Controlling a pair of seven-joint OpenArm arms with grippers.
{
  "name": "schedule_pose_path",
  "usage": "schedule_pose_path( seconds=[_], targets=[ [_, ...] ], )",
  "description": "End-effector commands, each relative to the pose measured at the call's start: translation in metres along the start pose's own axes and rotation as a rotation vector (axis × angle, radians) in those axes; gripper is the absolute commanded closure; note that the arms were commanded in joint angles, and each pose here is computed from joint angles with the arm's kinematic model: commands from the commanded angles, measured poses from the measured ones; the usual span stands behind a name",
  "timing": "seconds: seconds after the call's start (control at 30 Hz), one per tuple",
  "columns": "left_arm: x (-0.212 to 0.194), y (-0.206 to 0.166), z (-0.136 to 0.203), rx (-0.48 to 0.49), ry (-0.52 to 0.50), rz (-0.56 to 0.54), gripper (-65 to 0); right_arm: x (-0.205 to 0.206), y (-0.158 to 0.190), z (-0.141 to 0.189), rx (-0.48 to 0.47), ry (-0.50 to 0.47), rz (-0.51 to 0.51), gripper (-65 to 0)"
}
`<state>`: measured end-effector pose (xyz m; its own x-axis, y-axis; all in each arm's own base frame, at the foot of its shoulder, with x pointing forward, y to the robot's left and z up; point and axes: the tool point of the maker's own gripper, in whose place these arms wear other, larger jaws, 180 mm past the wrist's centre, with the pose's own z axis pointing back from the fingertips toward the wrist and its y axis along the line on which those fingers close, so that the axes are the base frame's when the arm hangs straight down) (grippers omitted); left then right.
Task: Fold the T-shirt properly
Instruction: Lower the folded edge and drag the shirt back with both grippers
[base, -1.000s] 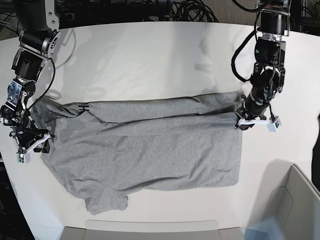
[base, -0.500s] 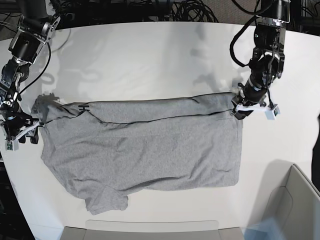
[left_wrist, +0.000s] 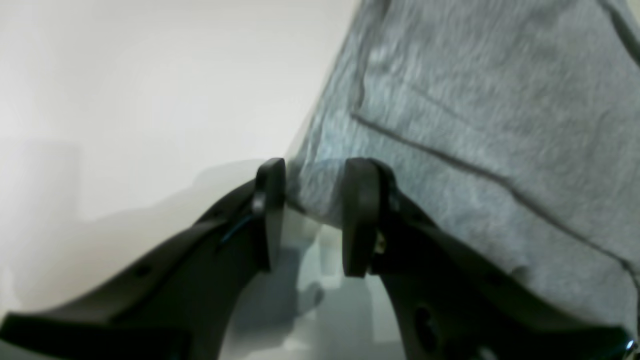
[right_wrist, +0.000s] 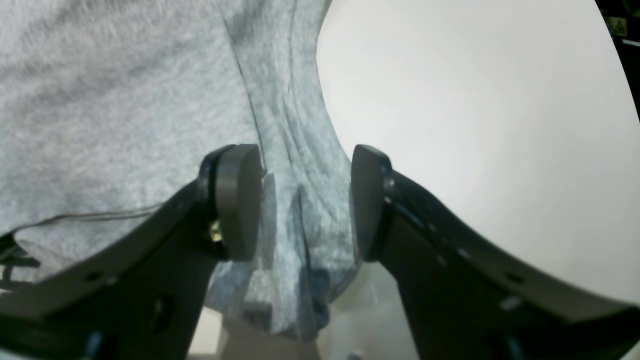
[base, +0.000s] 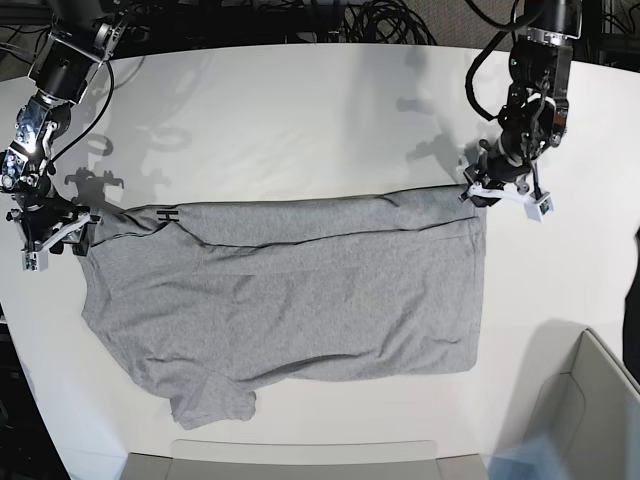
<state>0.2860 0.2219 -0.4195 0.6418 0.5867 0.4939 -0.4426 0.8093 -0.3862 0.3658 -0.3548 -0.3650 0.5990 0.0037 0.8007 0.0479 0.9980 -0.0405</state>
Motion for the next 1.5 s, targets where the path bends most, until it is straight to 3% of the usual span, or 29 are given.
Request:
schedule_pose_path(
  seconds=[0.0, 0.2, 0.37, 0.53, 0.77, 0.97, 1.23, 1.37, 1.47],
  targets=[
    [0.015, -0.009, -0.002, -0.014, -0.016, -0.017, -20.8, 0.023, -0.005, 0.003, -0.006, -0.067, 0.007, -29.2],
    [-0.017, -0.021, -0.019, -0.02, 0.086, -0.078, -20.8, 0.019, 0.009, 0.001, 0.048, -0.062, 0.028, -29.2],
    [-0.024, -0.03, -0.021, -0.035, 0.098, -0.085, -19.5, 0.017, 0.013, 0.0, 0.055, -0.059, 0.022, -29.2],
    [-0.026, -0.03, -0.021, -0.035, 0.107, -0.082, 0.0, 0.002, 0.014, 0.001, 0.059, -0.029, 0.024, -29.2],
    [-0.026, -0.031, -0.02, -0.039, 0.108, -0.081, 0.0, -0.021, -0.001, -0.002, 0.046, 0.036, -0.005, -28.9],
    [-0.028, -0.019, -0.01, -0.027, 0.095, -0.06, 0.0, -0.028, -0.013, 0.001, 0.031, 0.064, 0.003, -19.2],
    [-0.024, -0.004, 0.009, -0.016, 0.084, -0.058, 0.0, -0.054, -0.034, 0.015, -0.008, 0.249, 0.041, -0.6],
    [-0.034, -0.001, 0.016, -0.015, 0.114, -0.074, 0.0, -0.078, -0.039, 0.026, -0.004, 0.336, 0.064, 0.0],
    [-0.04, 0.007, 0.027, -0.006, 0.124, -0.105, 0.0, -0.099, -0.024, 0.038, 0.081, 0.372, 0.145, 0.0]
  ],
)
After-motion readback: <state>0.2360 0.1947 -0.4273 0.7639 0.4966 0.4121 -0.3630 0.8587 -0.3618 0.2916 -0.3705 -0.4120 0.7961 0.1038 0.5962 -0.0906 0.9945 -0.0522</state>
